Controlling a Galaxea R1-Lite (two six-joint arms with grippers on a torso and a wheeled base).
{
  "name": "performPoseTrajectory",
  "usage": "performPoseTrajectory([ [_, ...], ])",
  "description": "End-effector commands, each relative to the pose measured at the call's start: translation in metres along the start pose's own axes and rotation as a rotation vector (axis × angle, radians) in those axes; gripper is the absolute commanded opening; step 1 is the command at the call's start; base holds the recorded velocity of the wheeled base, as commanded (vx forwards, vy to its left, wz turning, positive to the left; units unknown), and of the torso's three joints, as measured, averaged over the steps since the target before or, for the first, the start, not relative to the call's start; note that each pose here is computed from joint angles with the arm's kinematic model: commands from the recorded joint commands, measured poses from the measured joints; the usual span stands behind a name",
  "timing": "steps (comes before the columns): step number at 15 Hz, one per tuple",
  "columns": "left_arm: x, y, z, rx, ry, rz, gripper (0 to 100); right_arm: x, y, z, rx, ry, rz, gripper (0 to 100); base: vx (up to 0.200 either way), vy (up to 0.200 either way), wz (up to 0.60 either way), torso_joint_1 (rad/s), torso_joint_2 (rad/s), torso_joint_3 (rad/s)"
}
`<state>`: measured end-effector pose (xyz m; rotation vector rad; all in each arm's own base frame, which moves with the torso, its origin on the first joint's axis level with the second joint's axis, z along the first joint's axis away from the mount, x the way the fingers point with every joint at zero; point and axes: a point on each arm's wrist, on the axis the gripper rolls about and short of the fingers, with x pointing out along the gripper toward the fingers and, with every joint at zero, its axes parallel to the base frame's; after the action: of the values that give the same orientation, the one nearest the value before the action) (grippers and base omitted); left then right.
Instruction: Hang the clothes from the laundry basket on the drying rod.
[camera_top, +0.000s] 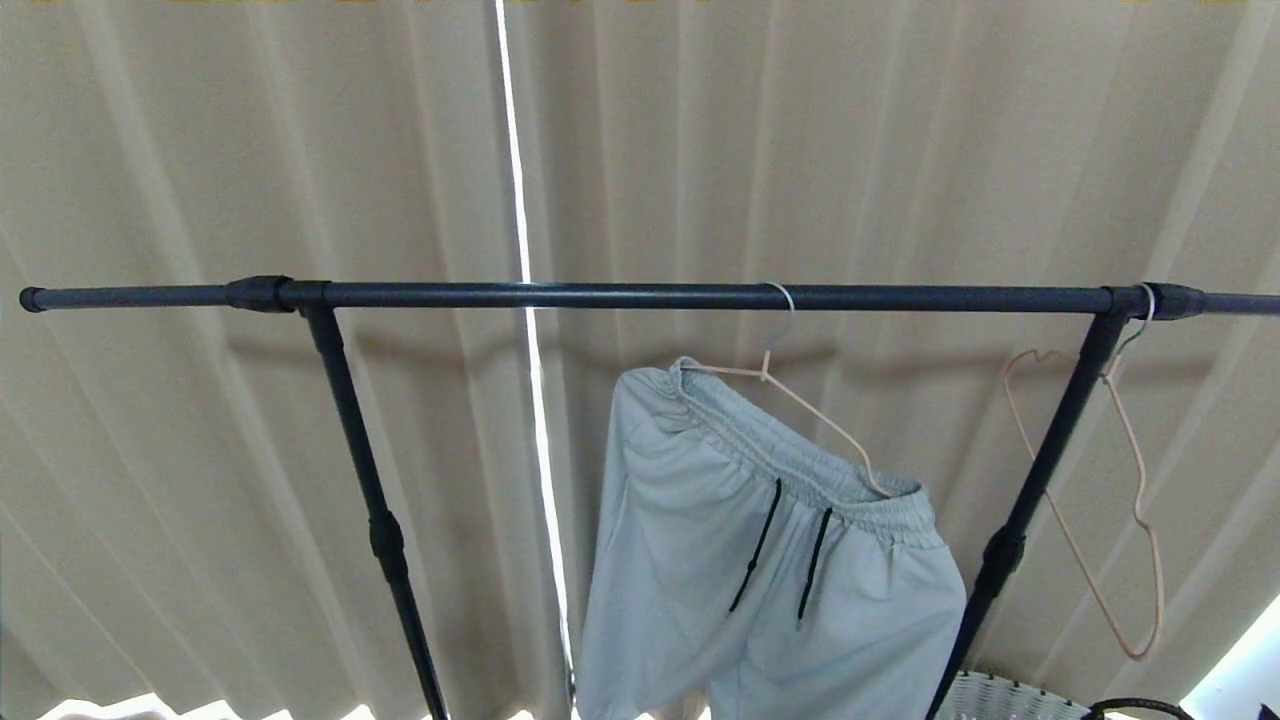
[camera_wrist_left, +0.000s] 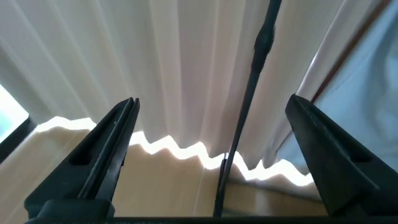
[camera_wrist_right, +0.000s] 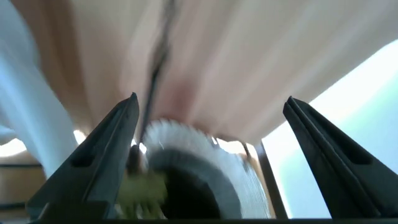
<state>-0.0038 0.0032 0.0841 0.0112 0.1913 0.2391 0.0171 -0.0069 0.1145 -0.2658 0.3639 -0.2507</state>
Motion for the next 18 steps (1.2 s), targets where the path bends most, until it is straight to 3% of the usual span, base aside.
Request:
performPoseTrajectory([
  [1,-0.011,0.002,-0.005,-0.024,-0.124,0.01,100,-0.03,-0.004,-0.035,0.073,-0.079,-0.108,100,0.0,0.0,0.0,0.0,0.0,0.0],
  [3,-0.011,0.003,-0.005,-0.034,-0.124,0.071,100,-0.032,-0.004,-0.038,0.093,-0.091,-0.139,100,0.0,0.0,0.0,0.0,0.0,0.0],
  [7,-0.011,0.003,-0.005,-0.013,-0.124,0.074,100,-0.04,-0.004,-0.045,0.154,-0.184,-0.168,100,0.0,0.0,0.0,0.0,0.0,0.0],
  [8,-0.011,0.002,-0.005,0.018,-0.13,0.028,100,-0.039,-0.003,-0.046,0.157,-0.194,-0.154,100,0.0,0.0,0.0,0.0,0.0,0.0],
  [9,-0.011,0.0,-0.004,0.065,-0.138,-0.085,100,-0.039,-0.003,-0.045,0.159,-0.197,-0.153,100,0.0,0.0,0.0,0.0,0.0,0.0],
  [10,-0.011,-0.001,-0.003,0.094,-0.15,-0.13,100,-0.039,-0.002,-0.046,0.155,-0.203,-0.12,100,0.0,0.0,0.0,0.0,0.0,0.0],
  [12,-0.012,-0.001,-0.001,0.143,-0.174,-0.134,100,-0.036,0.001,-0.046,0.15,-0.233,-0.019,100,0.0,0.0,0.0,0.0,0.0,0.0],
  [14,-0.012,-0.002,-0.001,0.144,-0.188,-0.191,100,-0.029,0.006,-0.046,0.15,-0.345,0.104,100,0.0,0.0,0.0,0.0,0.0,0.0],
  [15,-0.012,0.0,-0.001,0.156,-0.2,-0.279,100,-0.026,0.009,-0.047,0.143,-0.385,0.163,100,0.0,0.0,0.0,0.0,0.0,0.0],
  [18,-0.011,0.001,-0.001,0.151,-0.193,-0.344,100,-0.027,0.011,-0.047,0.131,-0.401,0.263,100,0.0,0.0,0.0,0.0,0.0,0.0],
])
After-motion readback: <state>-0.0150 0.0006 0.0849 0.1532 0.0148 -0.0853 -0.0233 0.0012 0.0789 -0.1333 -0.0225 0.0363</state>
